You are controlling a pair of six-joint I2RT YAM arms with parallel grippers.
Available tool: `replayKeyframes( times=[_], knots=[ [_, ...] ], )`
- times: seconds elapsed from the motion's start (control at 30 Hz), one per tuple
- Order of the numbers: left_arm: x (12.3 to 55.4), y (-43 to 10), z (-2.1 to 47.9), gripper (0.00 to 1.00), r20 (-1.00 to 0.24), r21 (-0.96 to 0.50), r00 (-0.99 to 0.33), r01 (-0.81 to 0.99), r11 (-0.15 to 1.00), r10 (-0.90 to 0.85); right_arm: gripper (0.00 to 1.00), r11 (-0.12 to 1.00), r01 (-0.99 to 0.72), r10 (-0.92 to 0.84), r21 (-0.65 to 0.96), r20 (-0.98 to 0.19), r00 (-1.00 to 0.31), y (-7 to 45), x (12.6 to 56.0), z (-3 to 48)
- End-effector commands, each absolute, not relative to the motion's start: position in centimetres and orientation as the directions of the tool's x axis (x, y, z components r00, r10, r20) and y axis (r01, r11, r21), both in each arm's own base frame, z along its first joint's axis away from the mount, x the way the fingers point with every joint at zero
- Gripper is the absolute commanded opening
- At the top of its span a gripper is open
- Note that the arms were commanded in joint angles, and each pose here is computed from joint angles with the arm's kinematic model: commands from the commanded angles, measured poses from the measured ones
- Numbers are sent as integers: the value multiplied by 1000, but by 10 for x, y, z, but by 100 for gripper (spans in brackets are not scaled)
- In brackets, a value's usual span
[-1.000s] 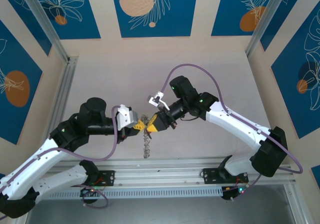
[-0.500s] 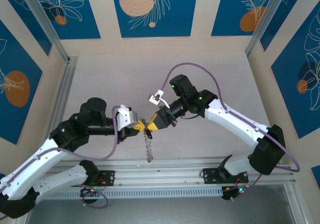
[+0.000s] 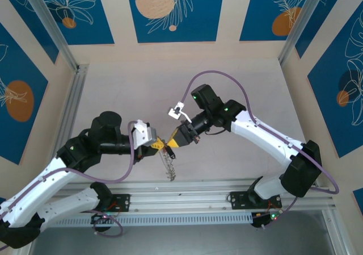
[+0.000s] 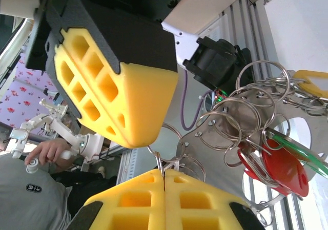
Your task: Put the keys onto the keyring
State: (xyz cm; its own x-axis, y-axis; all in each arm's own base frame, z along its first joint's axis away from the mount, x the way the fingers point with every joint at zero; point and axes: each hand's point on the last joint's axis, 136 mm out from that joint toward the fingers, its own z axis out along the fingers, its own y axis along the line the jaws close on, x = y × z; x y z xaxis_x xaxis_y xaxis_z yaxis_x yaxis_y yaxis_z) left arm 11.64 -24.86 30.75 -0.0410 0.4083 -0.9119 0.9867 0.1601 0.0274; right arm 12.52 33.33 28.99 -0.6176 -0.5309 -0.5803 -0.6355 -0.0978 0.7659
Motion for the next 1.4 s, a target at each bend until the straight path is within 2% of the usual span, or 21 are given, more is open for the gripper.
replayKeyframes(
  times=[0.0,0.6,1.07,1.37],
  knots=[
    [114,-251,336,0,-942,77,28,988,136,335,0,-49,-643,-549,765,-558,-623,333,128,282],
    [122,-249,333,0,-936,94,26,979,178,350,0,-115,-653,-550,748,-595,-585,332,111,294],
    [118,-250,334,0,-940,83,25,984,158,341,0,-97,-635,-566,767,-567,-599,336,115,286],
    [114,-251,337,0,-945,77,26,987,143,327,0,-43,-621,-579,782,-527,-623,339,125,275]
  ],
)
